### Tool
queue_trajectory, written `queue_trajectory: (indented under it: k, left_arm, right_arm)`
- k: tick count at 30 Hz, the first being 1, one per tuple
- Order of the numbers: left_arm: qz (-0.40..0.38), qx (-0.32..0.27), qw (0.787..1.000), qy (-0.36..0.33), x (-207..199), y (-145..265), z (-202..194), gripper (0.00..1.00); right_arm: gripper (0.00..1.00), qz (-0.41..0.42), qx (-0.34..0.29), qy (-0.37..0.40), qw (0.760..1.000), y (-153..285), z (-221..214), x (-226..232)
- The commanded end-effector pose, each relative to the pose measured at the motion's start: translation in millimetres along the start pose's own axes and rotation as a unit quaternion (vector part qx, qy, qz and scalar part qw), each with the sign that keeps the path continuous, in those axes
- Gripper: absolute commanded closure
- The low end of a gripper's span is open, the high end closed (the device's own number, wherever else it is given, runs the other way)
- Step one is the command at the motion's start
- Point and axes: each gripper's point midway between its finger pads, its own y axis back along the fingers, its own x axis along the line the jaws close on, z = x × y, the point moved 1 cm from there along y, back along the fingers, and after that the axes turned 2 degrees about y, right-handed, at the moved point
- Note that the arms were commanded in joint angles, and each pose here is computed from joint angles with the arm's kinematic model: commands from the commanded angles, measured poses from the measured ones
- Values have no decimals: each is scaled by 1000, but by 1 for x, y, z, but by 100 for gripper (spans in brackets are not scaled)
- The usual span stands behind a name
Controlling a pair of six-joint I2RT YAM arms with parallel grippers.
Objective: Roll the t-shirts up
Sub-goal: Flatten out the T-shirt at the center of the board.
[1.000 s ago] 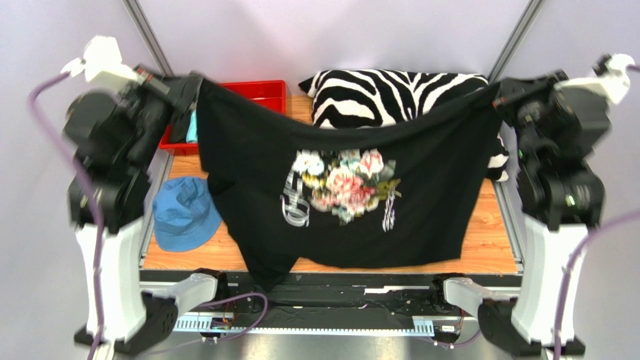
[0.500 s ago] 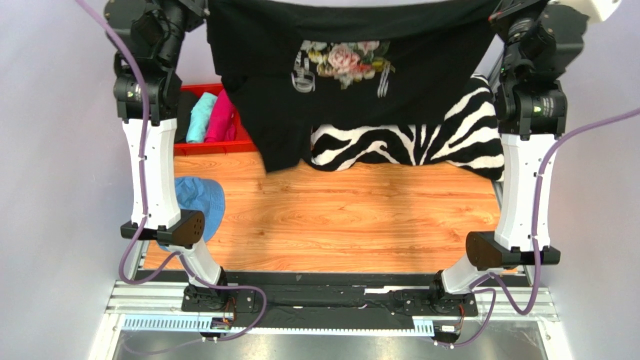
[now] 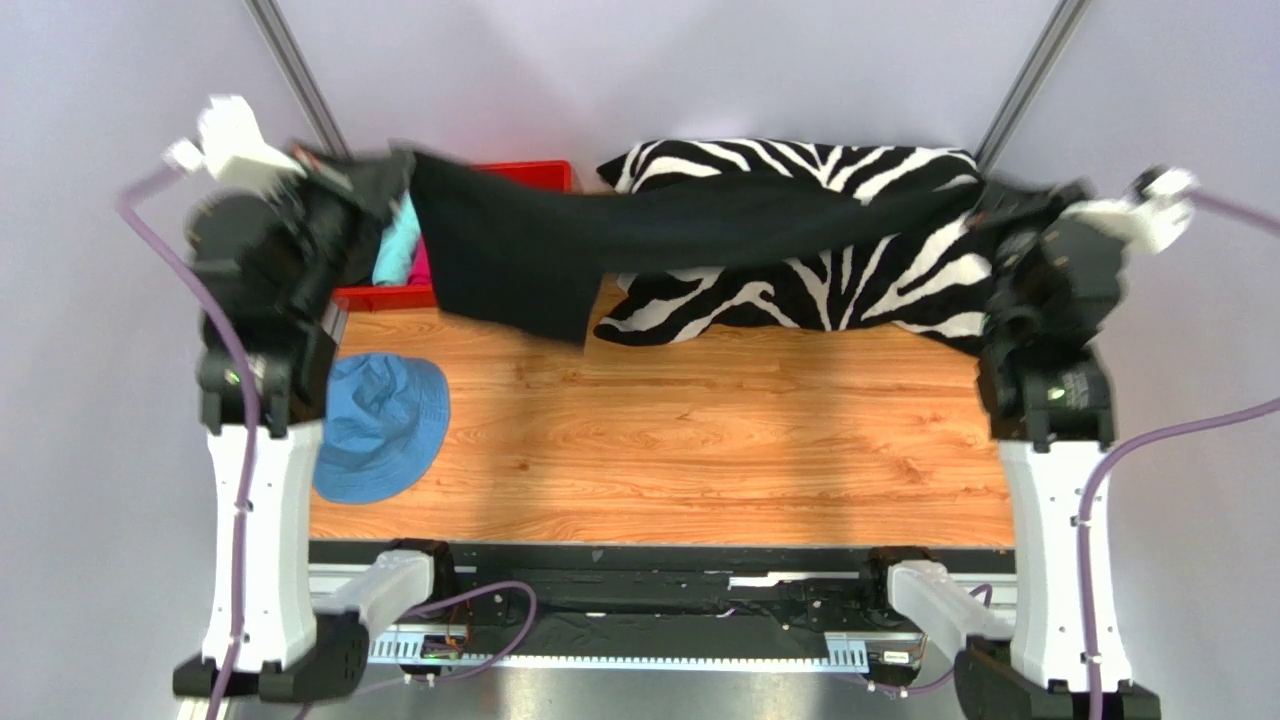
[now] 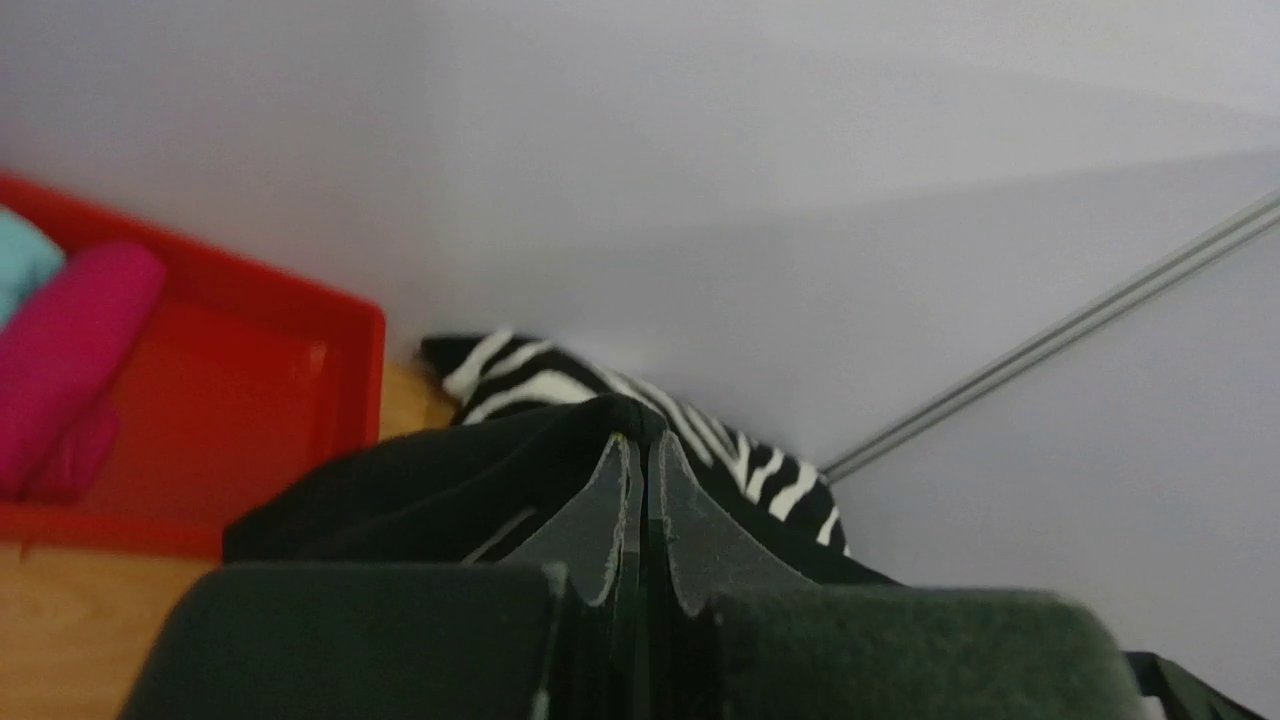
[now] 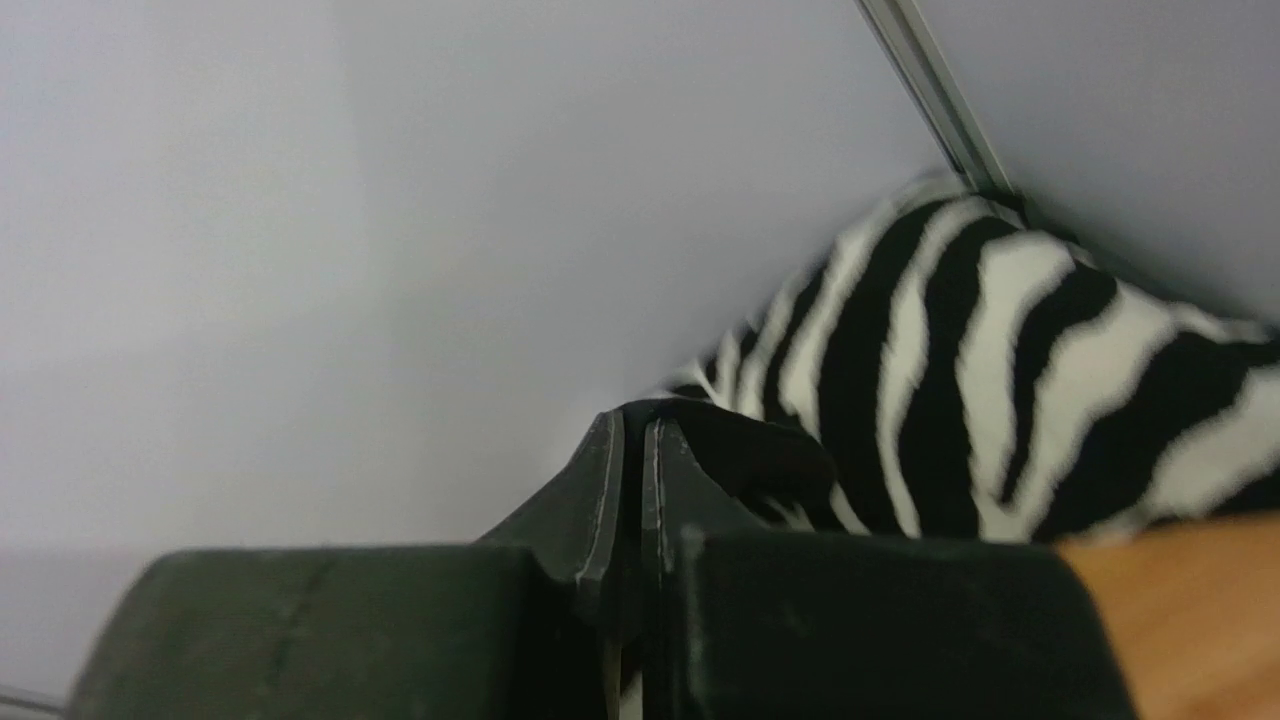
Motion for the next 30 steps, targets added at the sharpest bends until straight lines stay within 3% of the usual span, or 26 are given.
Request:
queue_trajectory:
  k: [1,2,4,11,13,16,23,30]
  left_arm:
    - [92,143,983,71,89,31,-120,100]
    - [152,189,967,82,132,48,-164,100]
    - [196,217,952,94,167,82,-202,100]
    - [308,276,903,118,233,169,-272,100]
    - [330,286,891,125,245,184,-285,100]
    - [362,280,879,132,259,206,-294,100]
    - [365,261,884,129,248,217,-276,100]
    - [367,242,893,103,232,222,-247,100]
  right_arm:
    - [100,-107,172,36,979,30,-138,-106]
    - [100,-109,189,29,975,45,-149,-117]
    - [100,-150,260,45,953,73,-200,-162]
    - [100,-246,393,71,883,145,-277,-243]
    - [100,-267,406,76,871,155,-284,-254]
    - [100,-304,409,84,856,170,-285,-271]
    - [100,-378,395,71,834,188,-262,-275]
    - [100,-397,336,82,850,183,-209,-257]
